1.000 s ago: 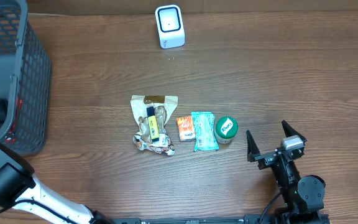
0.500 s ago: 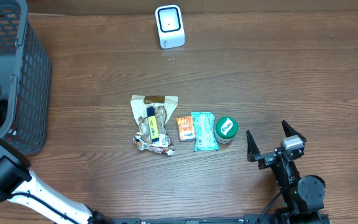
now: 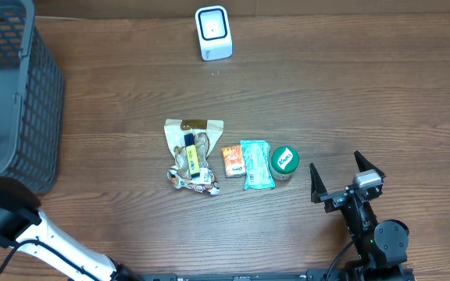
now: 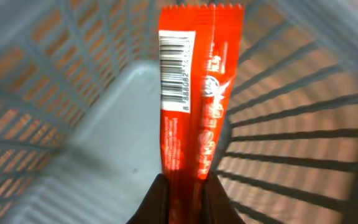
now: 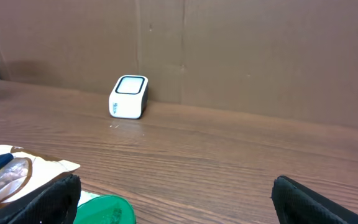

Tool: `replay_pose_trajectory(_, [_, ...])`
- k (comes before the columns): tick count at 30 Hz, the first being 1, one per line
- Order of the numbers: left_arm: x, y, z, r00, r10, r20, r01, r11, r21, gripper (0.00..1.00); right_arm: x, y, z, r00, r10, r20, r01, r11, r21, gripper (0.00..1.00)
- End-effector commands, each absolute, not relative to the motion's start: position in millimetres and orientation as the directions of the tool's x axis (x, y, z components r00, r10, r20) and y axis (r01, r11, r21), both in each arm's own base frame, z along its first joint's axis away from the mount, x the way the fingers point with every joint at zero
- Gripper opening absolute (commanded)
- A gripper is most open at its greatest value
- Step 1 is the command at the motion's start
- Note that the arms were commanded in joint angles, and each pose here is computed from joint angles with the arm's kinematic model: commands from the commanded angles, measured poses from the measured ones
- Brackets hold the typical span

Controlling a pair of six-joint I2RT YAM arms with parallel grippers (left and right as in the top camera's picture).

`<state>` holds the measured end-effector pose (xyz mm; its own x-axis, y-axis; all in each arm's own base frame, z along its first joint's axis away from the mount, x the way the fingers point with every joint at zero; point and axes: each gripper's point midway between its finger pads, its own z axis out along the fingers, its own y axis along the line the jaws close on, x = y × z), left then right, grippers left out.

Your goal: Scan the item barcode

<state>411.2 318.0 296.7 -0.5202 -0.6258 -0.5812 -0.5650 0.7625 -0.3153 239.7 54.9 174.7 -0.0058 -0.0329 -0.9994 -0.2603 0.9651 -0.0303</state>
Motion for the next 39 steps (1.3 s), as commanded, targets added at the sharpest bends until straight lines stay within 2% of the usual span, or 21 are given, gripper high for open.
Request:
replay_pose_trajectory(1, [409, 264, 361, -0.451, -0.664, -0.597, -0.491, 0.743, -0.455, 0.04, 240, 54, 172, -0.005, -0.033, -0.999, -0.257, 0.966, -0.031, 1.0])
replay_pose_trajectory(4, [397, 227, 389, -0.455, -0.663, -0.595, -0.45, 0.748, -0.489, 0.04, 240, 54, 172, -0.005, -0.033, -0.999, -0.257, 0.966, -0.031, 1.0])
replay_pose_trajectory(8, [371, 179, 410, -0.502, -0.621, -0.602, -0.424, 0.783, -0.455, 0.04, 240, 54, 172, -0.005, -0.033, -0.999, -0.257, 0.966, -0.031, 1.0])
replay_pose_trajectory(11, [349, 208, 410, -0.429, -0.633, -0.645, -0.618, 0.726, -0.301, 0.04, 240, 54, 172, -0.005, -0.033, -0.999, -0.257, 0.966, -0.031, 1.0])
replay_pose_trajectory(14, [350, 222, 397, -0.425, -0.652, -0.628, -0.663, 0.697, -0.275, 0.07, 240, 54, 172, -0.005, -0.033, -0.999, -0.257, 0.966, -0.031, 1.0])
replay_pose_trajectory(15, [352, 224, 393, -0.429, -0.655, -0.622, -0.665, 0.695, -0.273, 0.15, 240, 54, 172, -0.005, -0.033, -0.999, -0.257, 0.966, -0.031, 1.0])
replay_pose_trajectory(17, [359, 234, 379, -0.439, -0.669, -0.599, -0.678, 0.684, -0.267, 0.46, 240, 54, 172, -0.005, -0.033, -0.999, -0.257, 0.966, -0.031, 1.0])
replay_pose_trajectory(18, [367, 242, 366, -0.448, -0.68, -0.581, -0.686, 0.678, -0.264, 0.55, 240, 54, 172, -0.005, -0.033, -0.999, -0.257, 0.966, -0.031, 1.0])
replay_pose_trajectory(20, [377, 253, 349, -0.459, -0.689, -0.56, -0.697, 0.671, -0.254, 1.0, 240, 54, 172, -0.005, -0.033, -0.999, -0.257, 0.966, -0.031, 1.0])
replay_pose_trajectory(25, [402, 279, 279, -0.509, -0.735, -0.448, -0.737, 0.641, -0.214, 0.99, 240, 54, 172, -0.005, -0.033, -0.999, -0.257, 0.966, -0.031, 1.0])
replay_pose_trajectory(26, [405, 282, 267, -0.515, -0.743, -0.426, -0.744, 0.635, -0.208, 0.92, 240, 54, 172, -0.005, -0.033, -0.999, -0.257, 0.966, -0.031, 1.0])
replay_pose_trajectory(28, [411, 289, 238, -0.53, -0.76, -0.376, -0.76, 0.623, -0.188, 0.65, 240, 54, 172, -0.005, -0.033, -0.999, -0.257, 0.966, -0.031, 1.0])
replay_pose_trajectory(29, [415, 292, 218, -0.538, -0.773, -0.337, -0.769, 0.614, -0.179, 0.57, 240, 54, 172, -0.005, -0.033, -0.999, -0.257, 0.966, -0.031, 1.0])
replay_pose_trajectory(33, [419, 295, 155, -0.563, -0.8, -0.208, -0.791, 0.595, -0.143, 0.58, 240, 54, 172, -0.005, -0.033, -0.999, -0.257, 0.966, -0.031, 1.0])
replay_pose_trajectory(37, [425, 290, 95, -0.566, -0.819, -0.091, -0.811, 0.573, -0.114, 0.48, 240, 54, 172, -0.005, -0.033, -0.999, -0.257, 0.966, -0.031, 1.0])
replay_pose_trajectory(39, [426, 287, 71, -0.57, -0.82, -0.047, -0.814, 0.572, -0.098, 0.49, 240, 54, 172, -0.005, -0.033, -0.999, -0.257, 0.966, -0.031, 1.0])
